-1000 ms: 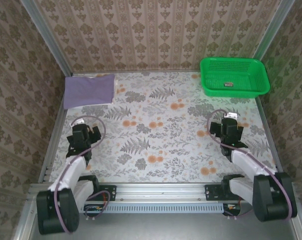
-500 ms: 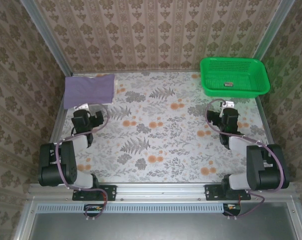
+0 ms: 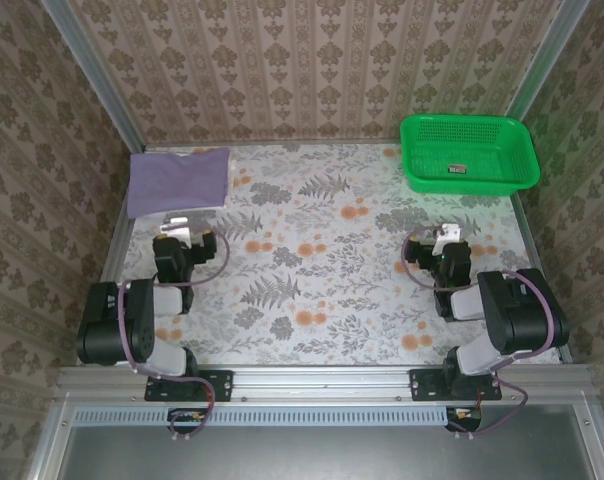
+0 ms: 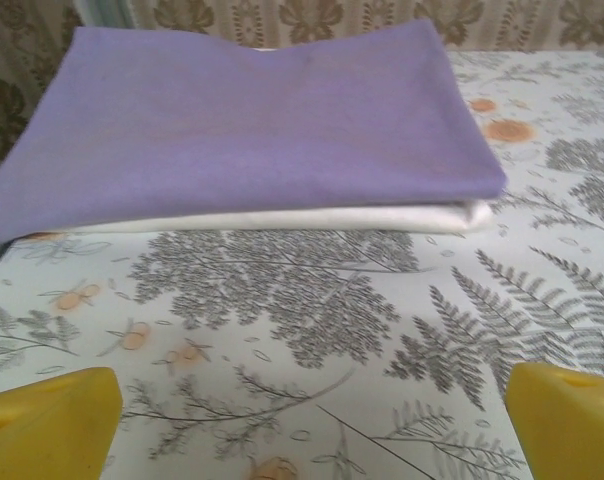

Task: Fold and stack the t-shirts

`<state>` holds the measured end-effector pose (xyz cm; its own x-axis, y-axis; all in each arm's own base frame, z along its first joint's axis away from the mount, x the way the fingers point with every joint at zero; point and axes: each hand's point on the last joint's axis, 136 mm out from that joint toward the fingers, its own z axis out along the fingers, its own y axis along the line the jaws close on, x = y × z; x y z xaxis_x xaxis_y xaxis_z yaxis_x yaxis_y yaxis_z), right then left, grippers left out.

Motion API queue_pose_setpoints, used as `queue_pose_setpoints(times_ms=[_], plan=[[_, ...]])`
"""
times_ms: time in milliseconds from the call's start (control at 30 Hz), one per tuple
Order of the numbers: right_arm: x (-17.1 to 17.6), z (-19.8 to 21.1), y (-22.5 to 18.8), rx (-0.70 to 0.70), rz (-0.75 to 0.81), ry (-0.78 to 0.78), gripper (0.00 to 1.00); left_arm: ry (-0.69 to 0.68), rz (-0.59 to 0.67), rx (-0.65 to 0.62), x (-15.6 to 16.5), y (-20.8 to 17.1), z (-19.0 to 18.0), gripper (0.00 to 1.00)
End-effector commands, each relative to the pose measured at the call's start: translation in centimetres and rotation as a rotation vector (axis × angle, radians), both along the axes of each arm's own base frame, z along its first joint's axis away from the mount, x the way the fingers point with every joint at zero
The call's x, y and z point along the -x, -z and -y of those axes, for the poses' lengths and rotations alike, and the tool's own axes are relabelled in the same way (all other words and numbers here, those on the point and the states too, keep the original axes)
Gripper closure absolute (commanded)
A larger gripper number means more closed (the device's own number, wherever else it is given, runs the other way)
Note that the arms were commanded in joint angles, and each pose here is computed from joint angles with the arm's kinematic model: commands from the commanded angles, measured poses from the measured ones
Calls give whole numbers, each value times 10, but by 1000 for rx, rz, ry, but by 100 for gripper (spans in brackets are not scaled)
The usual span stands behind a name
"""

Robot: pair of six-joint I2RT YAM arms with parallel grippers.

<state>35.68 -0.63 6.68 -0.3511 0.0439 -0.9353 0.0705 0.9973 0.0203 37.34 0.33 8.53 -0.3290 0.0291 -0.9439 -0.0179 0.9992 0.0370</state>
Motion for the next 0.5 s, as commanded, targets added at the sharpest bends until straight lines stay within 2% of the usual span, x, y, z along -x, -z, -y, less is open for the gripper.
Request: queue_pose_setpoints(times_ms=[0, 67, 133, 167, 467], plan=[[-18, -14, -42, 59, 156, -53, 0, 2, 61, -68, -11, -15, 1, 0], [-29, -9, -37, 65, 95, -13, 1, -43, -15, -76, -26, -10, -6, 0], [-42, 3, -31, 53, 16, 53, 0, -40, -21, -71, -25, -10, -5, 0], [-43, 6, -32, 8, 18, 33, 1, -39, -18, -71, -25, -10, -5, 0], [-42, 6, -32, 21, 22, 37, 1, -37, -20, -70, -24, -10, -5, 0]])
